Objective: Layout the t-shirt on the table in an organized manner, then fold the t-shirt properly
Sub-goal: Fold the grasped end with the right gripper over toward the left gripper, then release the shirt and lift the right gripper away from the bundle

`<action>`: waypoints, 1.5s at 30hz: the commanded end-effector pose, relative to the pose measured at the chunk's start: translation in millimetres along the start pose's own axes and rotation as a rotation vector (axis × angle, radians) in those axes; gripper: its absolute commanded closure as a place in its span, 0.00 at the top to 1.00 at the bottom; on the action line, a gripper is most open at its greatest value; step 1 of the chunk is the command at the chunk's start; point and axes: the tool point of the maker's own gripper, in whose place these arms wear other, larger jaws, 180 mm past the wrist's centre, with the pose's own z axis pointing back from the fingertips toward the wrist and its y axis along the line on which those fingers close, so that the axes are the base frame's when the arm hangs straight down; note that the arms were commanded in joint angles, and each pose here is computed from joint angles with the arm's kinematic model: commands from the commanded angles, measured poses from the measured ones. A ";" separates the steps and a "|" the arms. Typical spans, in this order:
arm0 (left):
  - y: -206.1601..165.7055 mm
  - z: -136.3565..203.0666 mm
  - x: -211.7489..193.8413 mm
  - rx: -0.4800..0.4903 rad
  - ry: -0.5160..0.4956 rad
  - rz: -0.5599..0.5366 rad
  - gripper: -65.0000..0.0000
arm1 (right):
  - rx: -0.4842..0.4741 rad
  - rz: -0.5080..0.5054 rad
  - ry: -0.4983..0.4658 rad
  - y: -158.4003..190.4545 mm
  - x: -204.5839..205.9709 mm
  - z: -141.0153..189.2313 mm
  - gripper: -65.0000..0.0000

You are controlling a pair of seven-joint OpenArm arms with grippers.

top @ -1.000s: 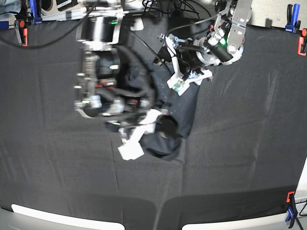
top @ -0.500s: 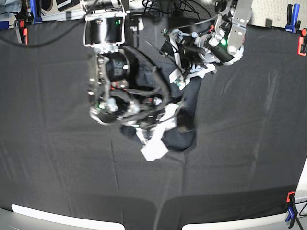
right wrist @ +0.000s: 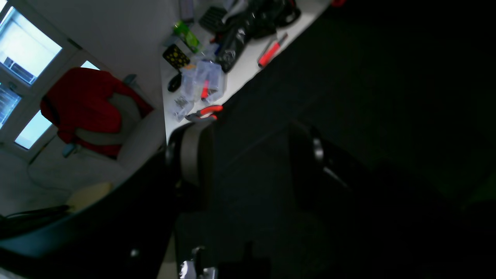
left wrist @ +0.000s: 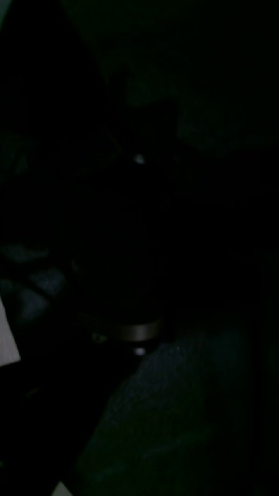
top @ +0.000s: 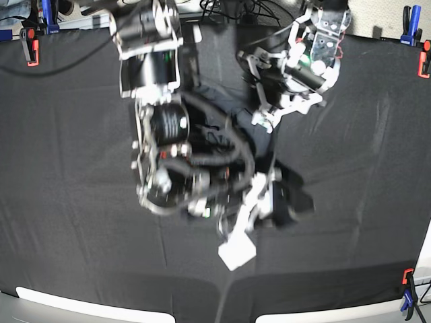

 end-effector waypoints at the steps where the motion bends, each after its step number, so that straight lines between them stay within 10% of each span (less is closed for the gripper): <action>1: 22.6 1.5 -12.1 0.108 0.061 -0.012 0.59 | 0.031 0.041 -0.059 8.9 26.2 -1.6 0.47; 6: 38.0 4.0 -13.7 0.194 0.074 -0.043 0.59 | -0.028 0.107 -0.005 -2.9 31.7 -0.8 0.47; 12: 45.1 5.5 -12.5 0.236 0.064 -0.004 0.59 | -0.415 0.209 0.146 -86.5 24.8 42.9 0.47; 25: 45.3 5.4 -9.8 0.236 0.049 -0.007 0.59 | -0.852 -0.085 0.092 -177.3 -31.7 227.8 0.47; 32: 64.5 11.2 -10.5 0.348 0.052 0.008 0.59 | -0.715 -0.227 0.062 -148.2 -85.5 226.0 0.47; 45: 89.5 22.4 -10.7 0.501 0.041 0.053 0.59 | -0.559 -0.232 -0.129 -128.5 -46.4 168.9 0.47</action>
